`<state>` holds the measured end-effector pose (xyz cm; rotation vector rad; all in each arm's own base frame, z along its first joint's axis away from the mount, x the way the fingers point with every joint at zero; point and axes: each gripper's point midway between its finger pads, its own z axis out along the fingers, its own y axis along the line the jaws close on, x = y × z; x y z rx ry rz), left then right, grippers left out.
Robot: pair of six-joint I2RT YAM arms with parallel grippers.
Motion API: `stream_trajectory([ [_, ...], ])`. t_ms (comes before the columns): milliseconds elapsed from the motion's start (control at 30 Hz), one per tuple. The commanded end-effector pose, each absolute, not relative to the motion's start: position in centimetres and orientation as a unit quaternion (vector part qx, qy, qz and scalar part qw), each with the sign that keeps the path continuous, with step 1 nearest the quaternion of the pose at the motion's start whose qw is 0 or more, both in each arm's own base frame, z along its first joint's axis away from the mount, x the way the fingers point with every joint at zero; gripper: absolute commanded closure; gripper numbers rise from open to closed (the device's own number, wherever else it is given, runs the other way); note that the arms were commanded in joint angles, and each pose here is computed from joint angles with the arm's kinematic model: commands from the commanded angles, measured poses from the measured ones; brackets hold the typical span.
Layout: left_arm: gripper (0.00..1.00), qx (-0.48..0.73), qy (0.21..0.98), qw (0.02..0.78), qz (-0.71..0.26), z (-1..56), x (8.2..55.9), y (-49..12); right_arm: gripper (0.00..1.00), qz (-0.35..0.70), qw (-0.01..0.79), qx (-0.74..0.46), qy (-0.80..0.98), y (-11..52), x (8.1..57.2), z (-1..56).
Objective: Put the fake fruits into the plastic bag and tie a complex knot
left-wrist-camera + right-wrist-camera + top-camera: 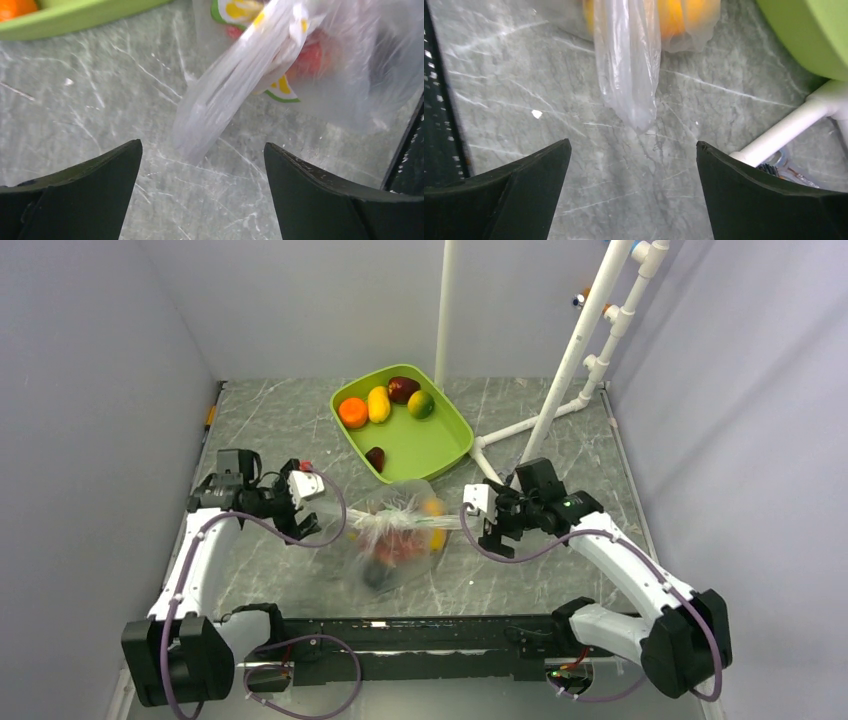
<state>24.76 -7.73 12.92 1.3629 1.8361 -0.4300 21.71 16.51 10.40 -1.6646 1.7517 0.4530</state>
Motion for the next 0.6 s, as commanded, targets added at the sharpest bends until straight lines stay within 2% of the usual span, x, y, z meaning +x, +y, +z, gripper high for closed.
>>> stream_trajectory([
  [0, 0.01, 0.518, 0.717, 0.421, -0.199, 18.2, 23.4, -9.0, 0.0, 0.212, 0.377, -0.613, 0.661, 17.8, 20.7, 16.3],
  [167, 0.01, 0.448, 0.744, 0.443, -0.223, 23.3, 24.2, -9.5, 0.0, 0.235, 0.429, -0.548, 0.679, 18.6, 21.0, 21.6],
  [333, 0.0, 0.309, 0.807, 0.44, -0.242, 27.1, 26.8, -8.4, 0.0, 0.253, 0.466, -0.422, 0.735, 18.1, 22.3, 24.8],
  [567, 0.01, 0.137, 0.871, 0.419, -0.215, 26.1, 29.4, -4.2, 0.0, 0.269, 0.49, -0.185, 0.809, 13.3, 24.3, 25.0],
])
